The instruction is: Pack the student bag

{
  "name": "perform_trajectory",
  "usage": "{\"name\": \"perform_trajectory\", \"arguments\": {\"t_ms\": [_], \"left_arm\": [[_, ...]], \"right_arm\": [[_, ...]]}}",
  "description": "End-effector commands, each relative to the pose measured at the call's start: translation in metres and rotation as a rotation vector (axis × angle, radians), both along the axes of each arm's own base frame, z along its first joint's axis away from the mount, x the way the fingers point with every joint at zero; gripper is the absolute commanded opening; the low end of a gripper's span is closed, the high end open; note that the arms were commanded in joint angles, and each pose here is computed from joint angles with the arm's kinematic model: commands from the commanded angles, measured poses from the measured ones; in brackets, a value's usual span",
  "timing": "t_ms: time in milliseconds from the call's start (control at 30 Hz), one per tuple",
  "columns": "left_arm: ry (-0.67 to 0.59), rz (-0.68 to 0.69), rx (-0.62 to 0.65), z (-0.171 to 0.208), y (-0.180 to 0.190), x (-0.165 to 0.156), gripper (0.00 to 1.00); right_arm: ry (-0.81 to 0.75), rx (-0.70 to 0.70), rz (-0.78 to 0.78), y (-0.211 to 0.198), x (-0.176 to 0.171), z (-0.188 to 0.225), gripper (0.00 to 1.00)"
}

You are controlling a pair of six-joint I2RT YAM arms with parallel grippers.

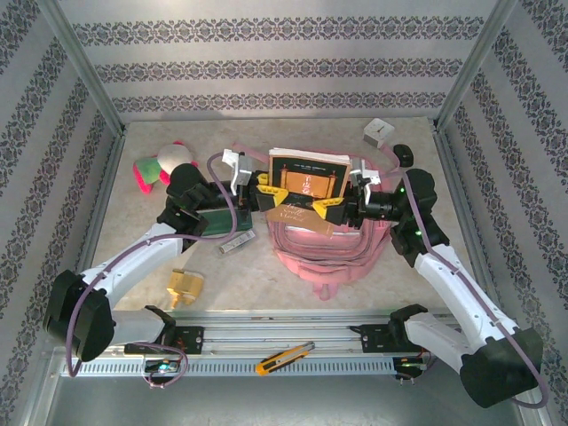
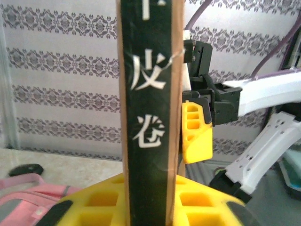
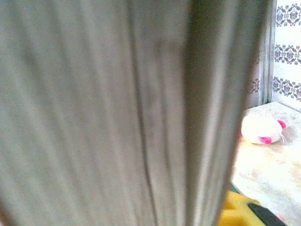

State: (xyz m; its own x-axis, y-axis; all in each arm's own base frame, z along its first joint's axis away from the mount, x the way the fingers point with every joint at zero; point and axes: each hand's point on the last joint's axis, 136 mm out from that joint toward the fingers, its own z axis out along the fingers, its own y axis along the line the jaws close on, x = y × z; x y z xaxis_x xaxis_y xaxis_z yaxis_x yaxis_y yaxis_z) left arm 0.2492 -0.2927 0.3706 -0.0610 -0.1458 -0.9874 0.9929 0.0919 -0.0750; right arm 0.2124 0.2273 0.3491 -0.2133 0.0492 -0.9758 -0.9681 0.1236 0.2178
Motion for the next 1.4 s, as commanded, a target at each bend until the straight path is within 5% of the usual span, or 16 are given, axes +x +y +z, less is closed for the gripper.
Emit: {"name": "perform_trajectory", "arguments": {"t_ms": [0,67,267,667,767,900,933,967,1000,1200,1367], "left_arm": [[-0.092,0.145,0.073,0.003,0.01,0.013,0.5],[-0.191,0.263,0.344,-0.03,0.028,0.016,0.75],[-0.353,0.244,0.671,-0.049,0.053,-0.001,0.86],[-0.33,0.058,0.798,-0.08,0.029,-0.023,0.92],[-0.317,0.047,0.808,-0.086,0.026,-0.022,0.8],[-0.285,0.081,0.785,-0.085,0.023,-0.013,0.32],[-0.273,0.093,0.761,-0.081,0.022,-0.011,0.16],[-0.249,0.109,0.715,-0.073,0.023,-0.007,0.05],[-0.216,0.116,0.651,-0.064,0.025,-0.004,0.01],[-0.183,0.12,0.281,-0.006,0.033,-0.004,0.0],[-0.191,0.05,0.124,0.023,0.032,-0.012,0.0]], "right_arm": [[0.017,-0.018,-0.074,-0.016,0.007,-0.015,0.0],[-0.008,-0.14,-0.209,-0.024,0.015,-0.046,0.0],[-0.217,-0.612,-0.24,-0.014,0.009,-0.098,0.0],[-0.371,-0.722,-0.08,0.031,0.004,-0.1,0.0],[-0.382,-0.707,-0.068,0.035,0.004,-0.094,0.0],[-0.404,-0.675,-0.074,0.035,0.002,-0.081,0.01],[-0.398,-0.666,-0.088,0.033,0.002,-0.078,0.09],[-0.376,-0.645,-0.109,0.028,0.003,-0.074,0.27],[-0.346,-0.609,-0.127,0.021,0.004,-0.069,0.46],[-0.147,-0.224,-0.186,-0.027,0.006,-0.034,0.98],[-0.041,-0.108,-0.136,-0.036,0.007,-0.032,0.98]]}}
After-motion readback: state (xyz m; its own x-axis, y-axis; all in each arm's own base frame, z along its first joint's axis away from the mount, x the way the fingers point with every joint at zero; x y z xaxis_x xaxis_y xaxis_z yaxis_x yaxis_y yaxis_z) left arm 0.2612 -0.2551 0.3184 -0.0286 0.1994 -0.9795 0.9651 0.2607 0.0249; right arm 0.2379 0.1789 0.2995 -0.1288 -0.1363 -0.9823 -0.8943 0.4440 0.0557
